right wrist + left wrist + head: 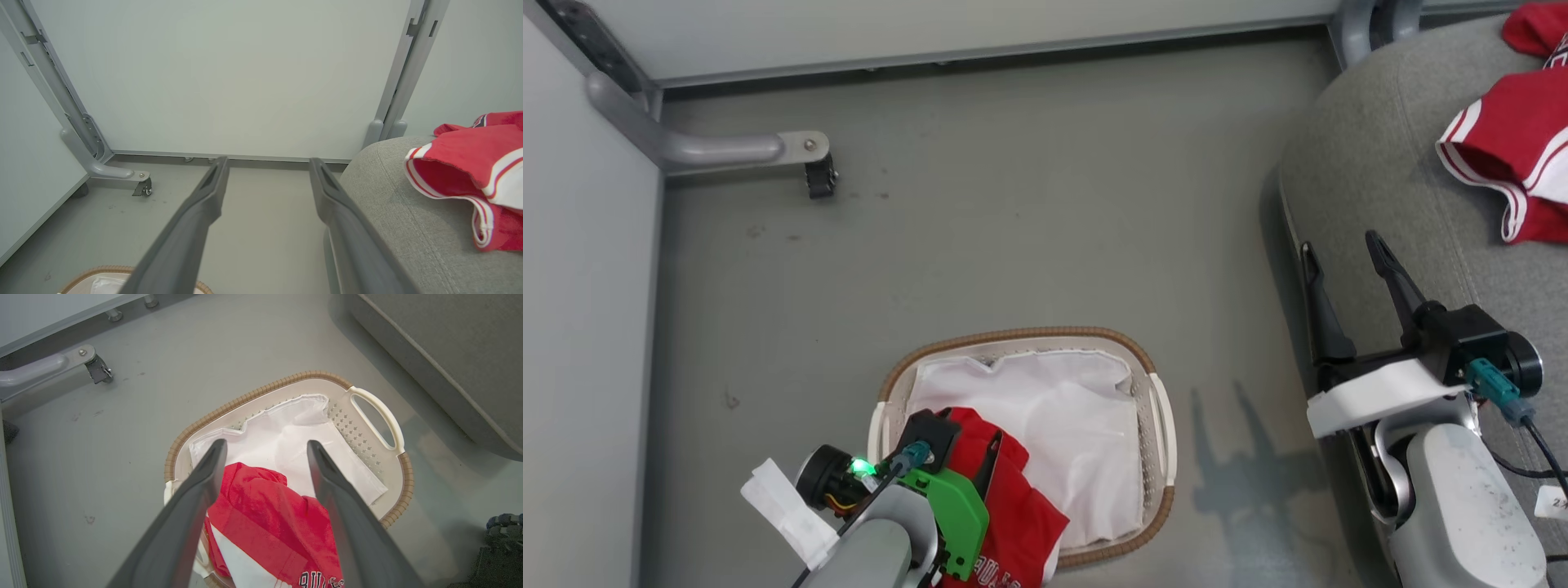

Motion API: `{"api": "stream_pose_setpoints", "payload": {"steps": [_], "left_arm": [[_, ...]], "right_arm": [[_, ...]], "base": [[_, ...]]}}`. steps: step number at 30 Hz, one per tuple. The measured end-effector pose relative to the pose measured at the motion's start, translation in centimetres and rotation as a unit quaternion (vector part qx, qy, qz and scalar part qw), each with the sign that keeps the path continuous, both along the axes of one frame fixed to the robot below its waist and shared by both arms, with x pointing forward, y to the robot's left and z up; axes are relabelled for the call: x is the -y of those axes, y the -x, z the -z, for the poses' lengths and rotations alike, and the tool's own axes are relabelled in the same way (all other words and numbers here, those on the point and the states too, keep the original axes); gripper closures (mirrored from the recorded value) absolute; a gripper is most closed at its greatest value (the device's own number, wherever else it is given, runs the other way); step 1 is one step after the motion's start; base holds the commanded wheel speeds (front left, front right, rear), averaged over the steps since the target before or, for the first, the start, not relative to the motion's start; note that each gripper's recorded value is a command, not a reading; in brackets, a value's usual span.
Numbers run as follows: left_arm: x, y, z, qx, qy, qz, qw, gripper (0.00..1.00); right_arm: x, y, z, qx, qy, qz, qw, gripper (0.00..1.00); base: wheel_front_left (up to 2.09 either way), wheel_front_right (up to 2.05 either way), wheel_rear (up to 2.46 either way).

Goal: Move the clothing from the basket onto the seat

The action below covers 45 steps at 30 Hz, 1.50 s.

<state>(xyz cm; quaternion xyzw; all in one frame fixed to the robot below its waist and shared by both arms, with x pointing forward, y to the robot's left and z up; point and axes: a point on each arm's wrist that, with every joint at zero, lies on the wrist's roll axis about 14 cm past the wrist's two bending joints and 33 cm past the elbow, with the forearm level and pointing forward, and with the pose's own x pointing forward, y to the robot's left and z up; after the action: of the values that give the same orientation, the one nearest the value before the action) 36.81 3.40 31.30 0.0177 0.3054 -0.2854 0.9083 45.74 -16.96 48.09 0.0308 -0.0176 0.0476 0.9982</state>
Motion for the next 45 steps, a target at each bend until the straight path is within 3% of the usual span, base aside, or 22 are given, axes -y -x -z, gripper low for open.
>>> {"api": "stream_pose_setpoints", "payload": {"steps": [12, 30, 31, 32, 33, 45], "left_arm": [[1.6, 1.4, 8.7, -0.146, -0.028, 0.038, 0.988, 0.0], [1.6, 5.3, 17.2, -0.298, -0.088, 0.031, 0.95, 0.02], [1.6, 5.4, 17.4, -0.302, -0.089, 0.03, 0.949, 0.51], [1.7, 5.5, 17.5, -0.303, -0.089, 0.032, 0.948, 0.8], [1.8, 5.5, 17.6, -0.303, -0.088, 0.032, 0.948, 1.0], [1.8, 3.3, 15.0, -0.252, -0.053, 0.003, 0.966, 1.0]], "right_arm": [[1.8, -2.4, 4.5, -0.042, 0.003, 0.018, 0.999, 0.0], [5.2, -2.1, 10.1, -0.109, 0.017, 0.056, 0.992, 0.0], [5.3, -2.1, 10.2, -0.111, 0.017, 0.057, 0.992, 0.0], [5.4, -2.0, 10.3, -0.112, 0.018, 0.058, 0.992, 0.0], [5.5, -2.0, 10.4, -0.113, 0.018, 0.06, 0.992, 0.0], [5.5, -1.5, 9.0, -0.104, 0.012, 0.064, 0.992, 0.0]], "base": [[0.0, 0.0, 0.0], [0.0, 0.0, 0.0], [0.0, 0.0, 0.0], [0.0, 0.0, 0.0], [0.0, 0.0, 0.0], [0.0, 0.0, 0.0]]}}
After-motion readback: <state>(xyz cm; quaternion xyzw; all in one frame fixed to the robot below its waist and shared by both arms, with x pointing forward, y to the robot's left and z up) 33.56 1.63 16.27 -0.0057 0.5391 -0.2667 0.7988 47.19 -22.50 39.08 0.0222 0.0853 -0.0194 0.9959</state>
